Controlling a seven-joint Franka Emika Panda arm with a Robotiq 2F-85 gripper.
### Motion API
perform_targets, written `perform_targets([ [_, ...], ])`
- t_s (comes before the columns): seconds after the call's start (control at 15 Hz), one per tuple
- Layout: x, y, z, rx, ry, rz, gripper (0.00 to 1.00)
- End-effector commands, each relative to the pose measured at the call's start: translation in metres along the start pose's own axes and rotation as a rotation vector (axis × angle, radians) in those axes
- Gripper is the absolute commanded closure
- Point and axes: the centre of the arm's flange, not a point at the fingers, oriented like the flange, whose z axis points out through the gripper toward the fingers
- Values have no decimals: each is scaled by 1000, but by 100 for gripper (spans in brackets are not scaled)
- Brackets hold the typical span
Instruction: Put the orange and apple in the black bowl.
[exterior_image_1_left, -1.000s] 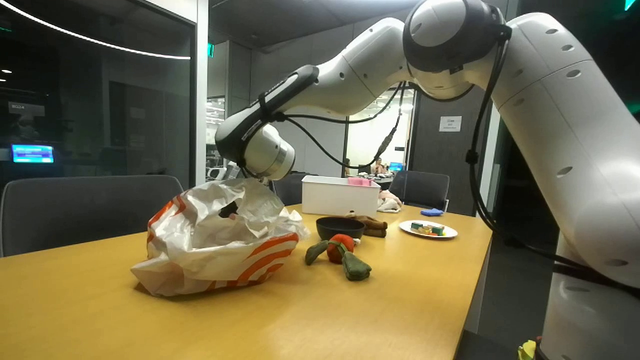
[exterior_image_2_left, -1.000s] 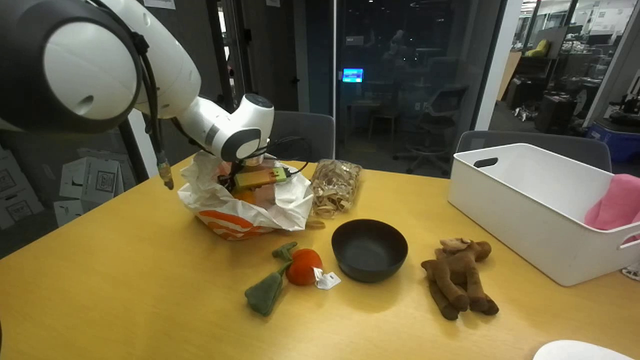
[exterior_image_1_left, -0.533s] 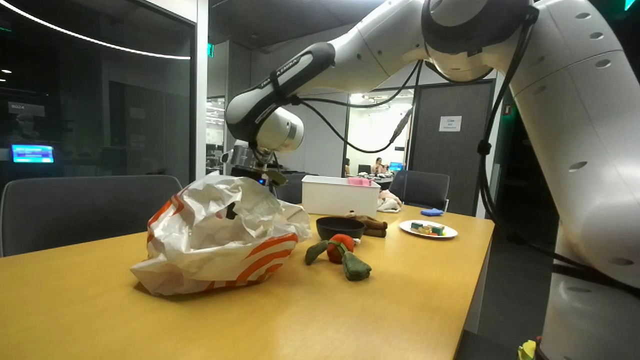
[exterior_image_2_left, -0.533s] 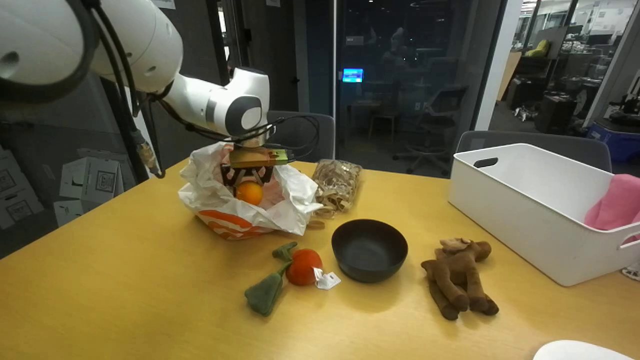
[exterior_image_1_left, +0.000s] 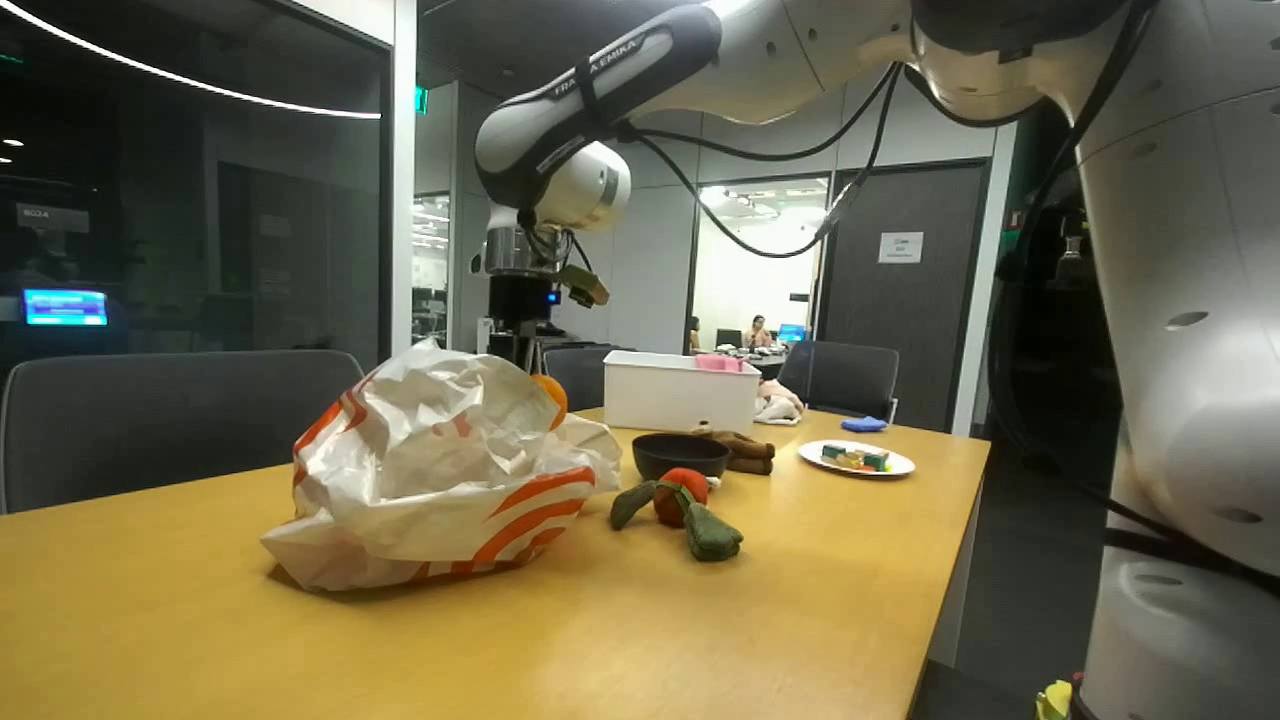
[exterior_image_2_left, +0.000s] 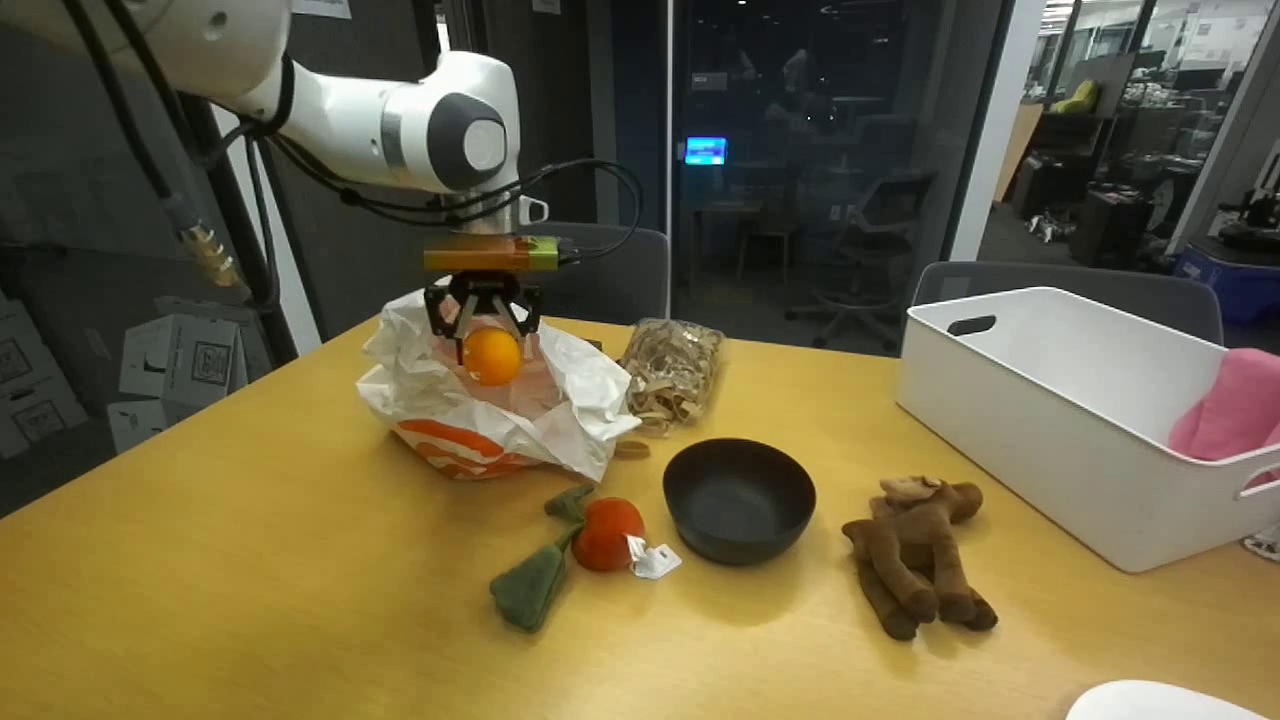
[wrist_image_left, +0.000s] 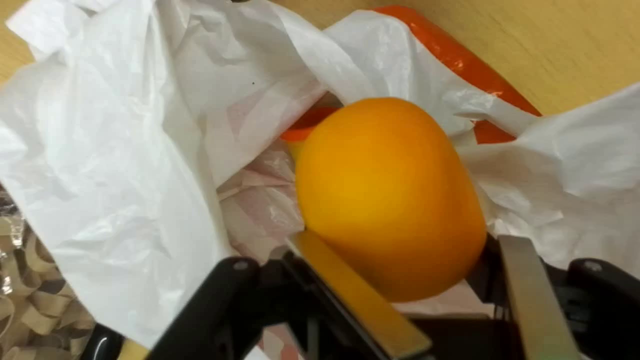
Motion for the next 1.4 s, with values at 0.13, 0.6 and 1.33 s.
perform_targets([
  [0.13,-47,-9,-64,-155,-9,112,60],
  [0.6,-136,37,-67,-308,-6,427,60],
  [1.33,-205,125,-3,-499,111,567,60],
])
